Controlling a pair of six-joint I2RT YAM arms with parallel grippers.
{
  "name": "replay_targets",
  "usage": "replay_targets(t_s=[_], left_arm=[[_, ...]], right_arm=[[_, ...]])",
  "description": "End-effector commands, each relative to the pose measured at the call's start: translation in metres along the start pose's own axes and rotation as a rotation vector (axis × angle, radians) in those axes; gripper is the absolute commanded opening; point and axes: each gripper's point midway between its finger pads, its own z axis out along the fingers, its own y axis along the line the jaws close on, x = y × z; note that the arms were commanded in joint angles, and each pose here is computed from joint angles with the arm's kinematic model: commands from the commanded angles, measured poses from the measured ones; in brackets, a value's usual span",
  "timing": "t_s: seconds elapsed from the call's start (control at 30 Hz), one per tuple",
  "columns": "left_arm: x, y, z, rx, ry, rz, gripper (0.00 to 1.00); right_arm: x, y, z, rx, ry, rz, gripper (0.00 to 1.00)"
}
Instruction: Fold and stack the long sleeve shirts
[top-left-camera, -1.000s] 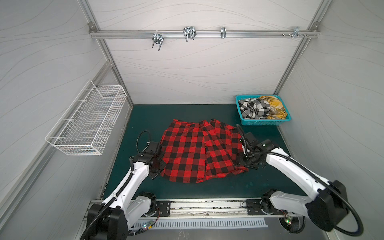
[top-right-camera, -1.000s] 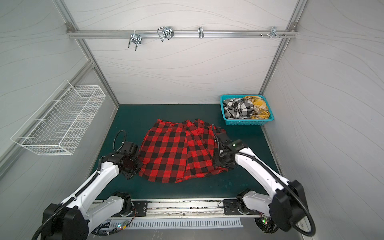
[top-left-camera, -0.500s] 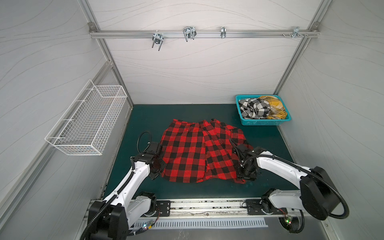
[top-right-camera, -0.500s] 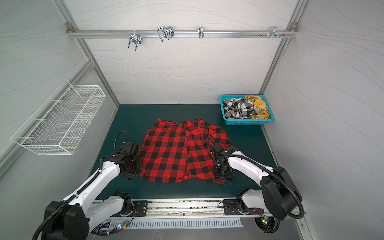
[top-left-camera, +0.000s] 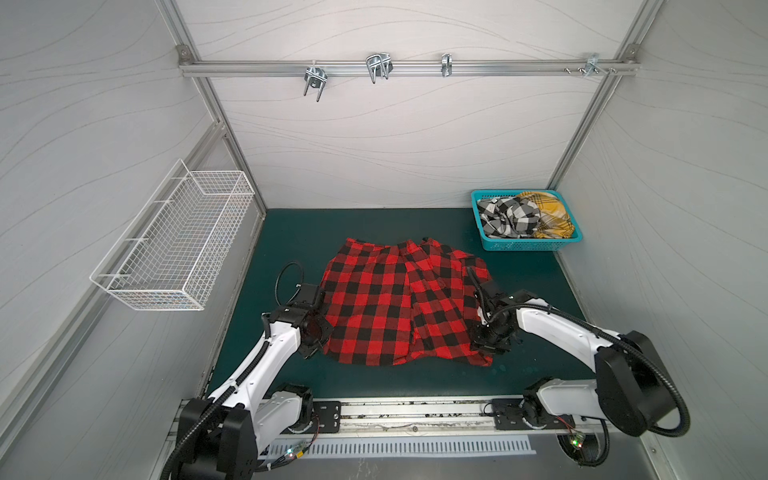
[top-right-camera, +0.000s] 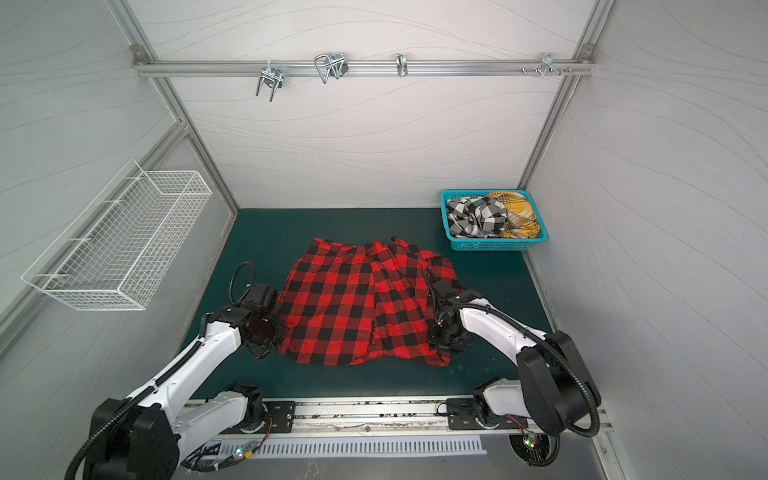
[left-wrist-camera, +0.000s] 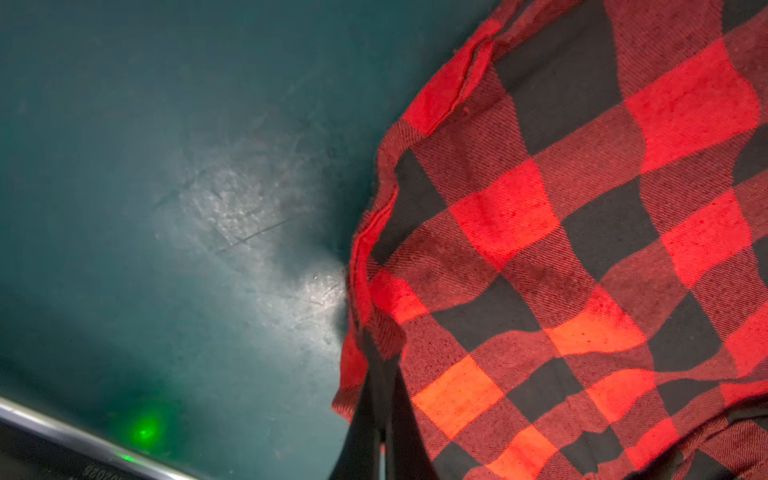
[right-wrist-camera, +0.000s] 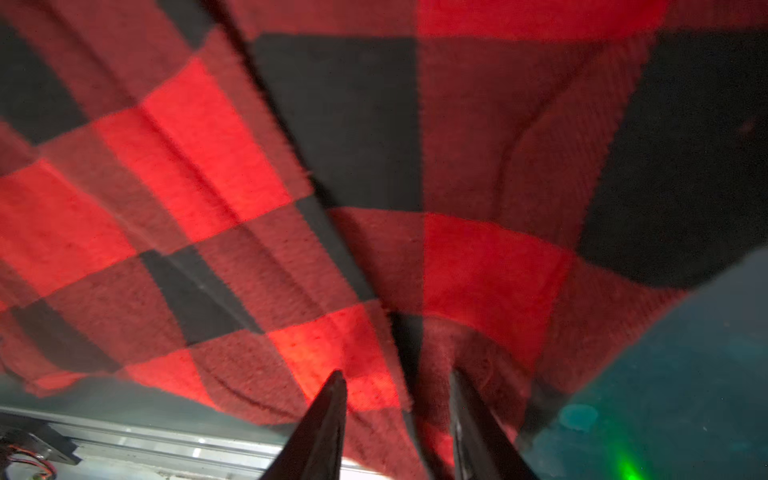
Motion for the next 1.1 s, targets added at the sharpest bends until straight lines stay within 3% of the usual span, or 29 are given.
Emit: replay_targets(t_s=[0.0,0.1,0.33,0.57,0.73,0.93,1.07], left_arm=[[-0.001,-0.002,0.001,0.001,-0.005,-0.001,0.0],[-0.001,-0.002,0.003,0.0,-0.004,-0.005,0.0],[-0.001,-0.001,0.004,-0.014,0.003,0.003,0.0],[-0.009,-0.002,-0.023,-0.018,-0.058,0.043,0.0],[-0.02,-0.014,-0.045,0.016,-0.099,0.05,0.0],[-0.052,-0.069,-0.065,0.101,-0.15,0.083,0.0],[-0.079,-0.107,-0.062,0.085,-0.171,0.11,0.0]], right_arm=[[0.003,-0.001,0.005,-0.023,0.027,0.014,0.43],[0.005,0.003,0.008,-0.048,0.042,0.013,0.36],[0.0,0.009,-0.009,-0.067,-0.001,-0.003,0.01],[-0.011,0.014,-0.064,-0.136,-0.188,0.014,0.0],[-0.026,0.014,-0.088,-0.218,-0.25,0.061,0.0],[-0.073,0.022,-0.111,-0.269,-0.327,0.075,0.0],[-0.119,0.026,-0.134,-0.293,-0.402,0.097,0.0]])
